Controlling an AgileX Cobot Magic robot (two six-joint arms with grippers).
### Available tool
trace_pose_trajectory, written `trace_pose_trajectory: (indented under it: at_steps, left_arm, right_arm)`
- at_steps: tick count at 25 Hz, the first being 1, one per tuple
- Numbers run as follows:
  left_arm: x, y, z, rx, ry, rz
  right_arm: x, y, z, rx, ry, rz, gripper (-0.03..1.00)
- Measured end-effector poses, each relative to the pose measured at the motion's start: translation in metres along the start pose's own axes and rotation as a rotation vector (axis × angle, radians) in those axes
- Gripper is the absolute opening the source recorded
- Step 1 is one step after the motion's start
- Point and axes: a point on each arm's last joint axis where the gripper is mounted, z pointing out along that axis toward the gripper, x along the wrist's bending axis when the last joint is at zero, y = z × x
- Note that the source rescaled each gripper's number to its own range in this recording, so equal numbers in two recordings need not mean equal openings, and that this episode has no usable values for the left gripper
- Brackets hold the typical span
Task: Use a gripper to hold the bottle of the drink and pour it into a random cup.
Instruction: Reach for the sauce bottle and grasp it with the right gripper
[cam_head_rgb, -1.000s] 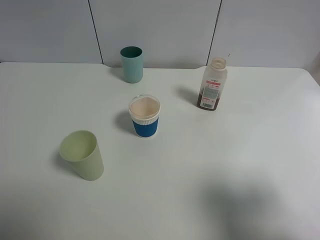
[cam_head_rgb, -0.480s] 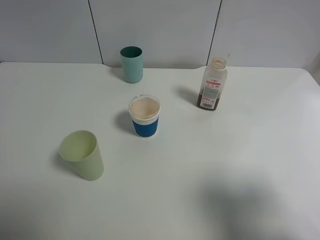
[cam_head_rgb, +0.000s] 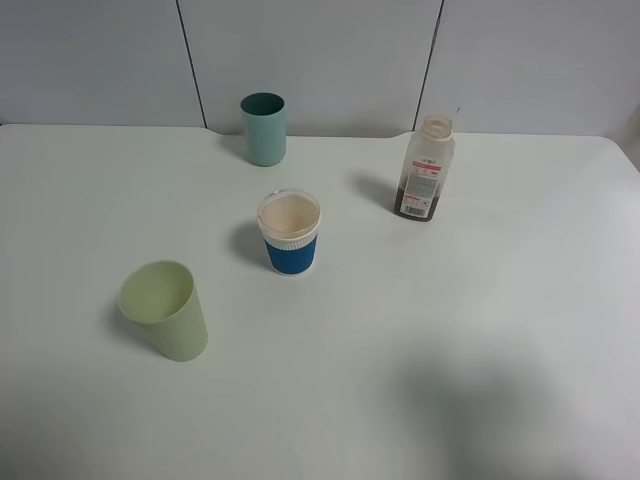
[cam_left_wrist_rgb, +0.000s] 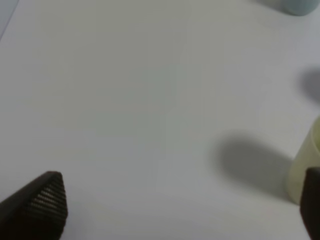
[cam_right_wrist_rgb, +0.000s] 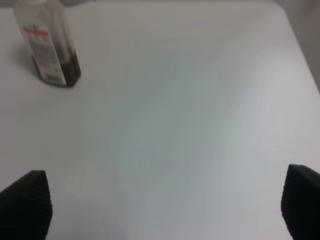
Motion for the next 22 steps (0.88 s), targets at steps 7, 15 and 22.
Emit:
trace_pose_trajectory:
  at_steps: [7, 15, 22]
  left_arm:
    - [0.000, 0.000, 0.000, 0.000, 0.000, 0.000]
    - [0.000, 0.000, 0.000, 0.000, 0.000, 0.000]
    - [0.000, 0.000, 0.000, 0.000, 0.000, 0.000]
  right_arm:
    - [-0.003, 0.044, 0.002, -0.049, -0.003, -0.002, 0.87]
    - [-0.005, 0.076, 0.068, 0.191, 0.010, -0.032, 0.87]
    - [0.001, 0.077, 0.126, 0.347, 0.053, -0.134, 0.87]
